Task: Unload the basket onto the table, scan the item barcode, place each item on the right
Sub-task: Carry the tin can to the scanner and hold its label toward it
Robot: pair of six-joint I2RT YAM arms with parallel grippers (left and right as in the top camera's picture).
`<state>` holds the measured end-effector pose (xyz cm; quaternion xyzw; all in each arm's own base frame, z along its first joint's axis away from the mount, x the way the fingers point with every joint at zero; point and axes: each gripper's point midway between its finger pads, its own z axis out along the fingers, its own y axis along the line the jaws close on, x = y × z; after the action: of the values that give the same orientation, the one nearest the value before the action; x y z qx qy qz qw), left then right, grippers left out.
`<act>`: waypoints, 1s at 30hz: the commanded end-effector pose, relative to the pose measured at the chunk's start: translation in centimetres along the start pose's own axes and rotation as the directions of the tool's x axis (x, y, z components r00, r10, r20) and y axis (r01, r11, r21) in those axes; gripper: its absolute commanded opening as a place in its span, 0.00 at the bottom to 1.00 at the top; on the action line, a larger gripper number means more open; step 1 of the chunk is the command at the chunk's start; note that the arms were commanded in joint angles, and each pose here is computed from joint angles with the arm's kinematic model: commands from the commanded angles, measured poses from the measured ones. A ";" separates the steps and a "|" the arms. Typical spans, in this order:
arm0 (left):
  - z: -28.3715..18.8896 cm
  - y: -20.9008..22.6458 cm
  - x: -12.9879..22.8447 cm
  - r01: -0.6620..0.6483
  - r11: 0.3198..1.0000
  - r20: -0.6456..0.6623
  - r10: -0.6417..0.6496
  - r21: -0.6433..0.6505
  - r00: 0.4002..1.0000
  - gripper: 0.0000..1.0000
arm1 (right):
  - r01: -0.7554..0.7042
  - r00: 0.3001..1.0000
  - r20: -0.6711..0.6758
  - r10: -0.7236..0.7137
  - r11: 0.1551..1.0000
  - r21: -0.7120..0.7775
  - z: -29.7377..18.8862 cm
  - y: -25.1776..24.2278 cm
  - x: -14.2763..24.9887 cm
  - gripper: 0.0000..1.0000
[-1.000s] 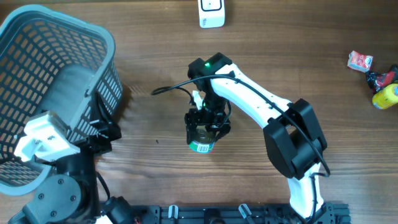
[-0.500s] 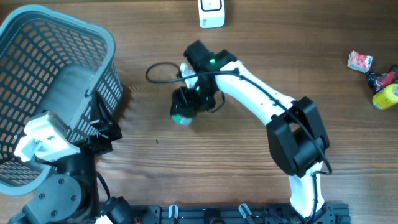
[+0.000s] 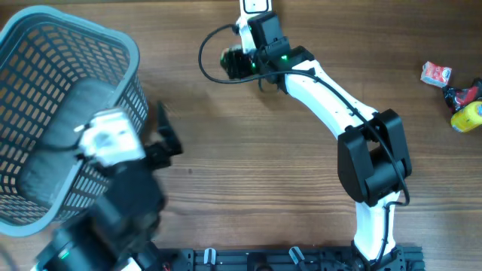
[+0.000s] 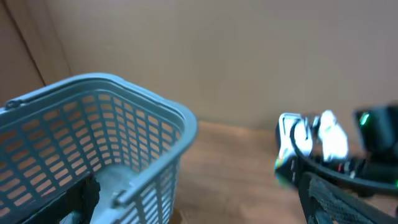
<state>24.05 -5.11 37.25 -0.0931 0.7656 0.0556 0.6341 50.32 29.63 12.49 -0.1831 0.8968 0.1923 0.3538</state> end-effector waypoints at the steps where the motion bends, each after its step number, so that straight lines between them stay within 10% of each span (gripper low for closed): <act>1: 1.4 -0.4 0.7 -0.061 0.991 -0.003 0.062 -0.119 0.998 1.00 | 0.016 0.990 0.138 -0.039 0.987 0.162 -0.4 -3.3 -3.6 0.59; 30: 9.8 -4.6 10.1 -0.045 0.978 -0.262 -0.010 -0.202 0.965 1.00 | 0.016 0.813 0.564 -0.143 0.975 0.224 2.7 -9.3 -10.5 0.65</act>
<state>31.81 -7.83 26.88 -0.1442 0.8259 0.1446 0.5255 62.58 24.46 16.14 -0.0978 0.7751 0.1417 0.6079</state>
